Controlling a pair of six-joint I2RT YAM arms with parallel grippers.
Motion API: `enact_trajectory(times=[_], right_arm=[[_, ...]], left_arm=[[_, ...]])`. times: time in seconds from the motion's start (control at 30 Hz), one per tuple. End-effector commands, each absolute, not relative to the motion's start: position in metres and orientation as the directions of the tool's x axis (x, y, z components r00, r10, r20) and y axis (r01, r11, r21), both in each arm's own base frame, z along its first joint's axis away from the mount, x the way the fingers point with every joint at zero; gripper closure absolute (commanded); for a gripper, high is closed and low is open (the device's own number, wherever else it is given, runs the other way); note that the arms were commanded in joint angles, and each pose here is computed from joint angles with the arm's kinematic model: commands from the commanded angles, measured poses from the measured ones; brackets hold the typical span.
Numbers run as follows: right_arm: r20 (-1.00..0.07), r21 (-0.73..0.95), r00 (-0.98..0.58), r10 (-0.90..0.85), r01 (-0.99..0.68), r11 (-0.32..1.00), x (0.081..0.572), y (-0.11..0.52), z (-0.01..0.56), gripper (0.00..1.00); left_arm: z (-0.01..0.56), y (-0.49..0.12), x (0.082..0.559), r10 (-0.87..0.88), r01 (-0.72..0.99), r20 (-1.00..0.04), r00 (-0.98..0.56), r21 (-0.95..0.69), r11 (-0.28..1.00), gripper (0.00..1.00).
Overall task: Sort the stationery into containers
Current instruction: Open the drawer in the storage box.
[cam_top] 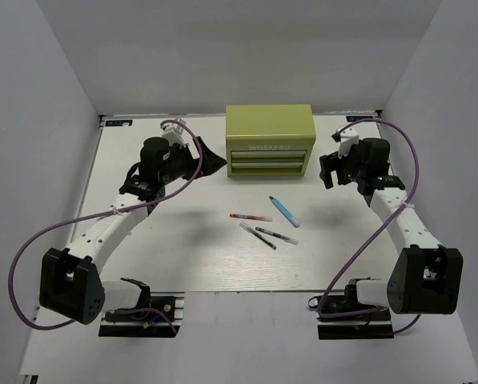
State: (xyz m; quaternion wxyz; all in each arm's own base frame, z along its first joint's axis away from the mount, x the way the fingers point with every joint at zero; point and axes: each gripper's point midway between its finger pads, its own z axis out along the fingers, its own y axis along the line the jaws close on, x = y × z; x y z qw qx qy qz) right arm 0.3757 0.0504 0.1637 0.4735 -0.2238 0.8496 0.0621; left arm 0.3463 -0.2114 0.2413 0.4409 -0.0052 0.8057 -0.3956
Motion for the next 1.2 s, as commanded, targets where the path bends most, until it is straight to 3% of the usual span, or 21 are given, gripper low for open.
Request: enact_trajectory(times=[0.0,0.13,0.17,0.23,0.27,0.33,0.37,0.4,0.43,0.5,0.57,0.63,0.73,1.0,1.17], right_arm=[[-0.862,-0.175,-0.348,-0.369,-0.479,0.86,0.381,0.054,0.192,0.1],[-0.838,-0.288,-0.216,-0.501,-0.604,0.743,0.367,0.065,0.197,0.1],[-0.84,-0.272,-0.202,-0.504,-0.647,0.712,0.361,0.073,0.197,0.15],[-0.859,-0.258,-0.146,-0.49,-0.704,0.662,0.357,0.086,0.212,0.34],[-0.859,-0.244,-0.146,-0.49,-0.725,0.644,0.353,0.091,0.211,0.61],[-0.874,-0.256,-0.077,-0.48,-0.766,0.589,0.35,0.103,0.225,0.72],[-0.877,-0.264,-0.057,-0.477,-0.773,0.577,0.349,0.106,0.229,0.72],[-0.879,-0.289,-0.005,-0.476,-0.789,0.542,0.349,0.112,0.238,0.62],[-0.879,-0.297,0.009,-0.477,-0.793,0.531,0.348,0.113,0.239,0.49],[-0.876,-0.324,0.057,-0.479,-0.804,0.498,0.348,0.118,0.248,0.23],[-0.865,-0.361,0.104,-0.491,-0.809,0.464,0.349,0.122,0.254,0.16],[-0.861,-0.381,0.143,-0.488,-0.817,0.434,0.352,0.129,0.258,0.16],[-0.848,-0.426,0.203,-0.489,-0.81,0.402,0.364,0.141,0.268,0.16],[-0.83,-0.473,0.245,-0.501,-0.784,0.401,0.414,0.166,0.309,0.16],[-0.802,-0.433,0.172,-0.572,-0.827,0.359,0.443,0.179,0.264,0.16]], left_arm=[[0.265,-0.224,0.357,-0.4,0.354,-0.731,-0.553,-0.641,0.682,0.0],[0.258,-0.235,0.358,-0.409,0.328,-0.726,-0.553,-0.641,0.694,0.0],[0.256,-0.235,0.362,-0.421,0.313,-0.72,-0.552,-0.647,0.695,0.0],[0.253,-0.244,0.36,-0.431,0.302,-0.706,-0.562,-0.66,0.688,0.0],[0.246,-0.243,0.364,-0.438,0.279,-0.696,-0.568,-0.664,0.694,0.03],[0.244,-0.256,0.365,-0.448,0.277,-0.68,-0.581,-0.682,0.677,0.12],[0.239,-0.257,0.367,-0.451,0.262,-0.668,-0.592,-0.689,0.676,0.2],[0.231,-0.269,0.365,-0.447,0.259,-0.651,-0.613,-0.701,0.665,0.42],[0.229,-0.27,0.368,-0.456,0.253,-0.643,-0.616,-0.709,0.659,0.53],[0.226,-0.28,0.37,-0.455,0.259,-0.638,-0.622,-0.715,0.649,0.62],[0.213,-0.296,0.37,-0.448,0.246,-0.616,-0.648,-0.726,0.642,0.58],[0.208,-0.305,0.375,-0.47,0.22,-0.591,-0.655,-0.745,0.63,0.44],[0.205,-0.317,0.38,-0.533,0.213,-0.565,-0.63,-0.786,0.581,0.32],[0.196,-0.318,0.396,-0.726,0.191,-0.518,-0.453,-0.851,0.489,0.28],[0.195,-0.329,0.409,-0.796,0.171,-0.455,-0.399,-0.89,0.423,0.28]])
